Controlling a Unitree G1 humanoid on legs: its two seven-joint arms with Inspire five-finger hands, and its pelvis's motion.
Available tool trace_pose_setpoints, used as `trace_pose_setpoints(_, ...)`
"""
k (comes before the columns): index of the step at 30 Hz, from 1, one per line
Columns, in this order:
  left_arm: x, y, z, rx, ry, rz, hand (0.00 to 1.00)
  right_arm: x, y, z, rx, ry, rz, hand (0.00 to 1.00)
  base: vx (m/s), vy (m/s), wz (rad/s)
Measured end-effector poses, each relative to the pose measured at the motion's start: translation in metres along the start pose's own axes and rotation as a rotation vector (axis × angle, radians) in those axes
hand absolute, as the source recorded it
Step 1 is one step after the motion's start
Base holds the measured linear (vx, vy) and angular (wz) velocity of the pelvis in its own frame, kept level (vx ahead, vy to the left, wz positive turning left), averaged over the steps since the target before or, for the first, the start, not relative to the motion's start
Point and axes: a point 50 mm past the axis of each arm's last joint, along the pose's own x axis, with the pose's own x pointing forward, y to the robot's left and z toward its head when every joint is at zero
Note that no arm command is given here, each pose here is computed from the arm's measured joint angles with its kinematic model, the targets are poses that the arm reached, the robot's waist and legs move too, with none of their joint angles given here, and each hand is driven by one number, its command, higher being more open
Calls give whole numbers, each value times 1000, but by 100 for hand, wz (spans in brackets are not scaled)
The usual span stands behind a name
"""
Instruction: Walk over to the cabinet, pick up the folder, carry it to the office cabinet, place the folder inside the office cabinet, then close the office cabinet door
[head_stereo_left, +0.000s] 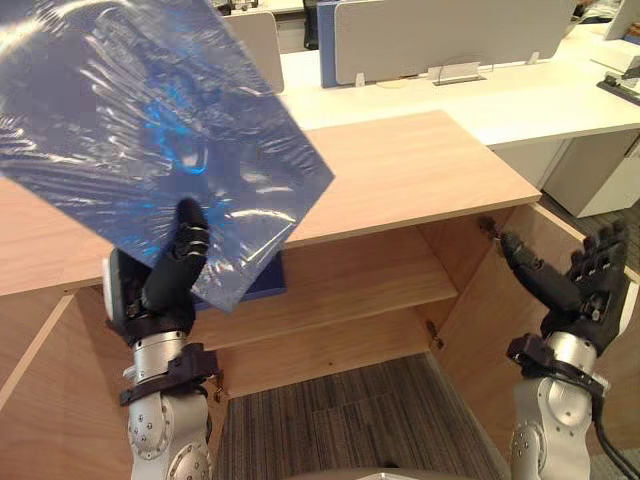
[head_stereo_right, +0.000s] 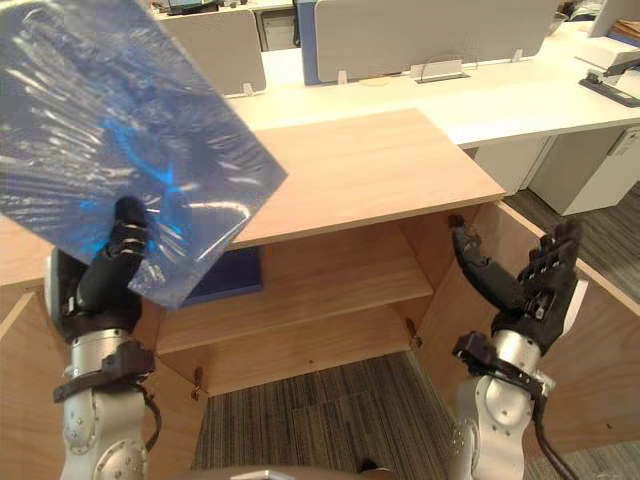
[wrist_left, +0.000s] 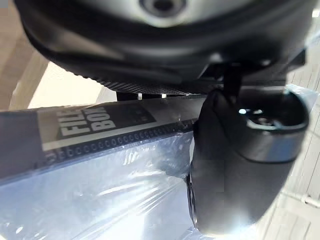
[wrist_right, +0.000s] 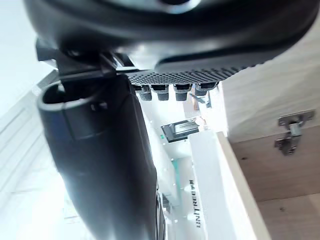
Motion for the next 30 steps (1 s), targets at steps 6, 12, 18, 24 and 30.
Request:
trace_pose_setpoints(6,7,-1,-7,31,27,-89,0,13,16,13,42,-58,176,100,-25,7,-5)
trace_pose_setpoints(12,14,-6,-10,93,53,-229,0,38,50,33,181,-99,535,100,0,0,0)
trace_pose_setpoints(18,14,-9,-16,126,99,-325,0,50,70,44,316,-89,725,100,1,1,1)
trace_pose_setpoints(24,12,-8,-23,139,138,-354,0,42,86,29,366,28,898,100,0,2,1)
trace_pose_setpoints(30,9,-15,-27,140,173,-418,0,31,111,24,395,125,1113,100,-10,6,2)
